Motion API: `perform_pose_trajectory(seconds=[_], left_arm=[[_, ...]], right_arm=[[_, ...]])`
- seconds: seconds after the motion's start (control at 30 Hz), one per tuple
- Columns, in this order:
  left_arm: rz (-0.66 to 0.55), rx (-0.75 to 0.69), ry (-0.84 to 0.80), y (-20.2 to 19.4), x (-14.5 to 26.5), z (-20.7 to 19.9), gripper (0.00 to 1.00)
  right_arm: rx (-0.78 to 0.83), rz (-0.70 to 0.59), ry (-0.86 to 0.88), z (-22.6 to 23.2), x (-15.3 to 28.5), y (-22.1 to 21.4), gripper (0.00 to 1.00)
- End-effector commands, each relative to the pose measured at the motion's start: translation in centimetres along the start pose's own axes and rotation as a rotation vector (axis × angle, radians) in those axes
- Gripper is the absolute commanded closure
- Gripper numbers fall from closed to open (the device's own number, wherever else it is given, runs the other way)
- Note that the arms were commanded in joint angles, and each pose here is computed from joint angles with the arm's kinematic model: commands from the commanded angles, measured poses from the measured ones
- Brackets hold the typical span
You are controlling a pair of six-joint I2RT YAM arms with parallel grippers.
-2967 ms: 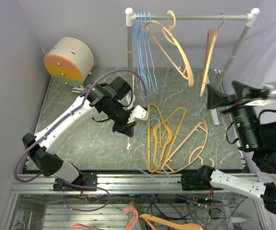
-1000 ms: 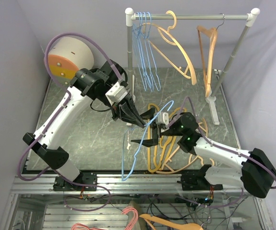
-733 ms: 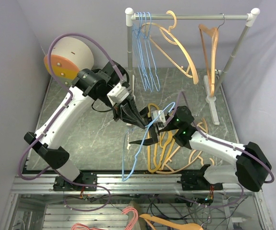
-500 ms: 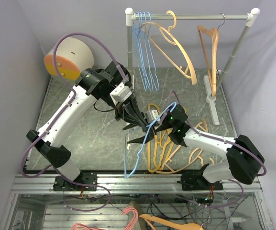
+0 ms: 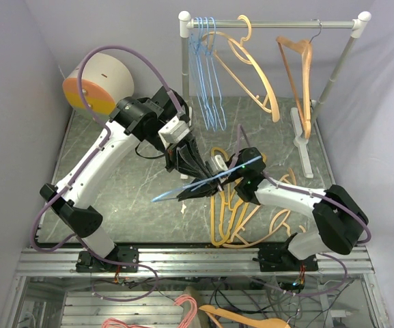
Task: Organize the hangers
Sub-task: Pick up the hanger at the center of the board.
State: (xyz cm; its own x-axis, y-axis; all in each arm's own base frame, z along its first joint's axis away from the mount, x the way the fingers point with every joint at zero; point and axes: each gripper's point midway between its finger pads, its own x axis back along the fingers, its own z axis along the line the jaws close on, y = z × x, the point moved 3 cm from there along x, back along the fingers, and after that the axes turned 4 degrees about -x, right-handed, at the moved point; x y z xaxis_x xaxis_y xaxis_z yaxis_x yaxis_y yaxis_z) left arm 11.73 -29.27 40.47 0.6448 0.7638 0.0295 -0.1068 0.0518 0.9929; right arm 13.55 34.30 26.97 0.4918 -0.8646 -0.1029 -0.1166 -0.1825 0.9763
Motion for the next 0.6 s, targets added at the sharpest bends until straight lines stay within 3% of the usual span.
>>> perform_pose_trajectory(seconds=[0.0, 0.07, 0.1, 0.17, 0.27, 0.3, 0.33, 0.47, 0.5, 0.57], left_arm=[[-0.050, -0.028, -0.025, 1.3, -0.4, -0.3, 0.93], [-0.050, -0.034, -0.024, 1.6, -0.4, -0.3, 0.90], [-0.048, -0.038, -0.024, 1.7, -0.4, -0.3, 0.84], [-0.047, -0.045, -0.022, 2.3, -0.3, -0.4, 0.55], [-0.035, -0.068, -0.012, 3.2, -0.1, -0.5, 0.33], [-0.028, -0.085, -0.008, 3.7, 0.0, -0.5, 0.17], [-0.019, -0.098, -0.002, 4.0, 0.1, -0.4, 0.12], [-0.003, -0.141, 0.012, 4.8, 0.3, -0.3, 0.10], [-0.004, -0.151, 0.014, 5.1, 0.4, -0.3, 0.01], [0.019, -0.179, 0.026, 5.4, 0.5, -0.2, 0.01]], right_arm=[[-0.027, -0.051, -0.026, 0.5, 0.2, 0.9, 1.00], [-0.077, -0.047, -0.079, 0.6, 0.5, 0.4, 1.00], [-0.097, -0.034, -0.113, 0.5, 0.7, 0.0, 1.00], [-0.153, 0.020, -0.164, 0.8, 1.3, -1.1, 1.00], [-0.211, 0.072, -0.199, 2.3, 1.9, -1.7, 1.00], [-0.211, 0.076, -0.231, 3.0, 2.3, -1.7, 1.00], [-0.215, 0.081, -0.258, 3.6, 2.6, -1.8, 1.00], [-0.238, 0.111, -0.363, 5.2, 3.3, -2.1, 1.00], [-0.255, 0.113, -0.383, 5.5, 3.4, -2.3, 1.00], [-0.301, 0.116, -0.397, 6.6, 3.2, -2.6, 1.00]])
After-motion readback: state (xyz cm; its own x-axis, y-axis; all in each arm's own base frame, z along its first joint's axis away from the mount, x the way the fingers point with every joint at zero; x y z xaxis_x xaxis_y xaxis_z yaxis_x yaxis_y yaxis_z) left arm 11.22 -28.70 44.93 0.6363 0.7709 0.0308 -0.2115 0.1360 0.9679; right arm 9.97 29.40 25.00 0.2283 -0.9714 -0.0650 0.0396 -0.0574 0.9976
